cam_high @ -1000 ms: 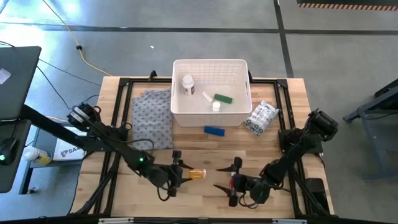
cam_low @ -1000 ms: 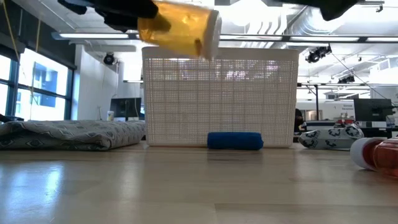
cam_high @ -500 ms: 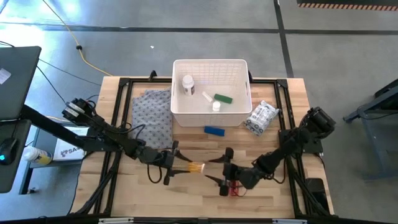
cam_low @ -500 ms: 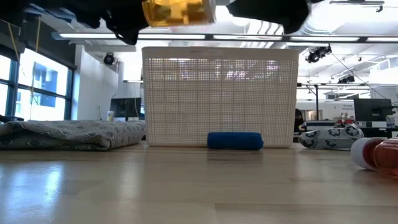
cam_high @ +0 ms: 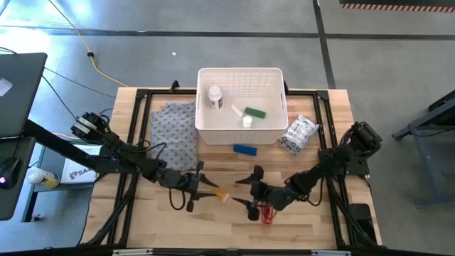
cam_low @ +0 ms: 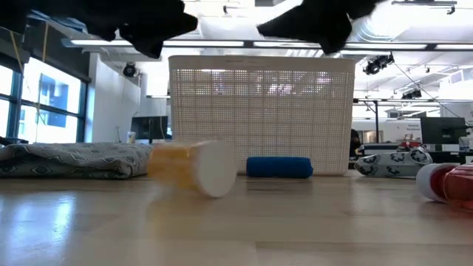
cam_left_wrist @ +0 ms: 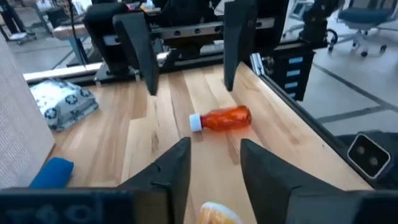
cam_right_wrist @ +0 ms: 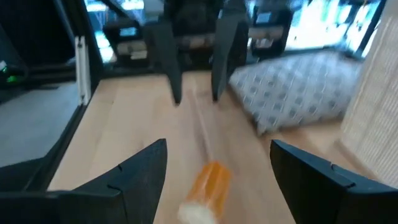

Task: Pick & place medical supplies in basket/bin
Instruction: Put the light orange pill bottle into the white bin

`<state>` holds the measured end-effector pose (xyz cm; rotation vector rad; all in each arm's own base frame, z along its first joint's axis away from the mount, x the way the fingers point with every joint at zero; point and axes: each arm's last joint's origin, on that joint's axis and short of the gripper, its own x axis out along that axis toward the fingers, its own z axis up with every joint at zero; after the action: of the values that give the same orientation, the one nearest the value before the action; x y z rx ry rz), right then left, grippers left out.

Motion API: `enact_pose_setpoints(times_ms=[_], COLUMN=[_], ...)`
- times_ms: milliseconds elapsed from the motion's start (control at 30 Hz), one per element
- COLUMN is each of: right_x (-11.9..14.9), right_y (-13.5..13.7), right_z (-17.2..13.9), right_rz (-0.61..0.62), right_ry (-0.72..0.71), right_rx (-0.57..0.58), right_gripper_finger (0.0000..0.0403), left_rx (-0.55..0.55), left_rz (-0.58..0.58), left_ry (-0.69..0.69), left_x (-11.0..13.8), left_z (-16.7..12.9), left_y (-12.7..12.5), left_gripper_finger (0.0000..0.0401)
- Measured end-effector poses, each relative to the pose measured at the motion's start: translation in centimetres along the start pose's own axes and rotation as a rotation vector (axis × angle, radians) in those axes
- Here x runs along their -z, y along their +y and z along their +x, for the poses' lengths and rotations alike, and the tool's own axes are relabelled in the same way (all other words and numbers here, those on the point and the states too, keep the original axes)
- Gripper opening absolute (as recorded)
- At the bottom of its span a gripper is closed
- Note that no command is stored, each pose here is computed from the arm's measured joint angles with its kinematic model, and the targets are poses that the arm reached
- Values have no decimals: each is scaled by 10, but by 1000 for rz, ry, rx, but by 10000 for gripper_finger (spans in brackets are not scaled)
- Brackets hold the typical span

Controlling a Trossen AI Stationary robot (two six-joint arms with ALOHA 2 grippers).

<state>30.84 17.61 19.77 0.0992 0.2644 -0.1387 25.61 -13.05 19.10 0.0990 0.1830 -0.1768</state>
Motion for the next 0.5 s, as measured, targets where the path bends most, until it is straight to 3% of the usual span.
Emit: enact_pose_setpoints(times_ms=[133, 300, 500], right_x=[8, 30, 55], right_y=[-1, 8, 30], right_z=[0, 10, 31], right_rz=[61, 93, 58], right_ry=[62, 38, -28], right_rx=[11, 46, 193], right_gripper_finger=[275, 275, 275], left_rx=[0, -5, -127], left_rz=[4, 30, 51], left_ry=[25, 73, 135], left_x=[3, 7, 13], left_z=[0, 0, -1], left_y=[0, 0, 4], left_gripper_finger=[145, 130, 121])
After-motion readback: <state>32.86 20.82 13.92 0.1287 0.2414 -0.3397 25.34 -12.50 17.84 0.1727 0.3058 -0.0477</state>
